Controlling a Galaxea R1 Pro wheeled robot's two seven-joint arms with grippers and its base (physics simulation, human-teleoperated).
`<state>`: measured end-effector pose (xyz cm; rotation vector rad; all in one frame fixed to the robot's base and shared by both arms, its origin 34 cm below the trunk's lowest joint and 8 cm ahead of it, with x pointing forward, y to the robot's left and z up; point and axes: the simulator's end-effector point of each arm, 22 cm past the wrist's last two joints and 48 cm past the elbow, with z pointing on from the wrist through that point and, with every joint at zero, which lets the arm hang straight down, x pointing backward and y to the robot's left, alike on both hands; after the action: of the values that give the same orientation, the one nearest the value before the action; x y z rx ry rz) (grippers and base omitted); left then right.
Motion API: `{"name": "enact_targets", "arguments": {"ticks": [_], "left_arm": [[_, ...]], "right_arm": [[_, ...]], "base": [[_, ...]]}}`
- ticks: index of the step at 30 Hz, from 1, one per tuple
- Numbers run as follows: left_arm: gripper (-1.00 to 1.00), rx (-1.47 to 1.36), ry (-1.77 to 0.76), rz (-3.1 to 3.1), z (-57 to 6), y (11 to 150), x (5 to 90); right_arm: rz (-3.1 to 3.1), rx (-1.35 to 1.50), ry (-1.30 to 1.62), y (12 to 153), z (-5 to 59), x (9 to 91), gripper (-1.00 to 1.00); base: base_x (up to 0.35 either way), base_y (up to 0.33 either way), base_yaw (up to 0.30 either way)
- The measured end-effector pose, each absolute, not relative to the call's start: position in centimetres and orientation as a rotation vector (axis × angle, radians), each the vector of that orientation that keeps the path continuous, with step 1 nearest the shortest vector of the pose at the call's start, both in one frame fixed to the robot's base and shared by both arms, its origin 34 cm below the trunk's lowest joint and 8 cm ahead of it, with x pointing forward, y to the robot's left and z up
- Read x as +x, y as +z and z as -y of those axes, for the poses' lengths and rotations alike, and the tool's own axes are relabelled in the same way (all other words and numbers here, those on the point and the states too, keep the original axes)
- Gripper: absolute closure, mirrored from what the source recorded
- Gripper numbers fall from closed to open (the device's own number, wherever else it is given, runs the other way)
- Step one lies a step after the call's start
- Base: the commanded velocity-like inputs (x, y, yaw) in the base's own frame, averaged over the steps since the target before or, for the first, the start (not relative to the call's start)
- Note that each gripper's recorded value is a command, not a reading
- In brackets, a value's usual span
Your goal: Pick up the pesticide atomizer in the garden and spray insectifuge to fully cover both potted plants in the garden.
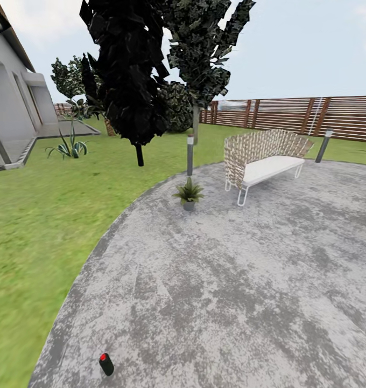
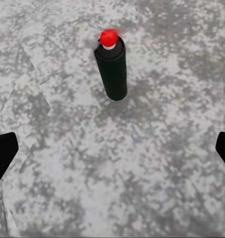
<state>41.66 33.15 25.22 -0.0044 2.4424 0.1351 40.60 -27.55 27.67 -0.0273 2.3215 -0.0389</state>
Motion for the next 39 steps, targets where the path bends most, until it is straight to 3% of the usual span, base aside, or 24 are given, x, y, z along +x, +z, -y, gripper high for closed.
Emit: {"name": "enact_targets", "arguments": {"ticks": [10,39], "left_arm": [[-1.00,-0.005,0.137,-2.442,-33.2,25.2,41.7],[-1.00,-0.111,0.165,-2.434,-34.9,25.4,41.5]], "right_arm": [[-2.324,-0.021,-0.045,27.6,27.7,40.5,-1.00],[-2.323,-0.012,-0.049,27.6,27.9,40.5,-1.00]], "base": [[0.000,-0.273,0.043],[0.007,-0.272,0.271]]}}
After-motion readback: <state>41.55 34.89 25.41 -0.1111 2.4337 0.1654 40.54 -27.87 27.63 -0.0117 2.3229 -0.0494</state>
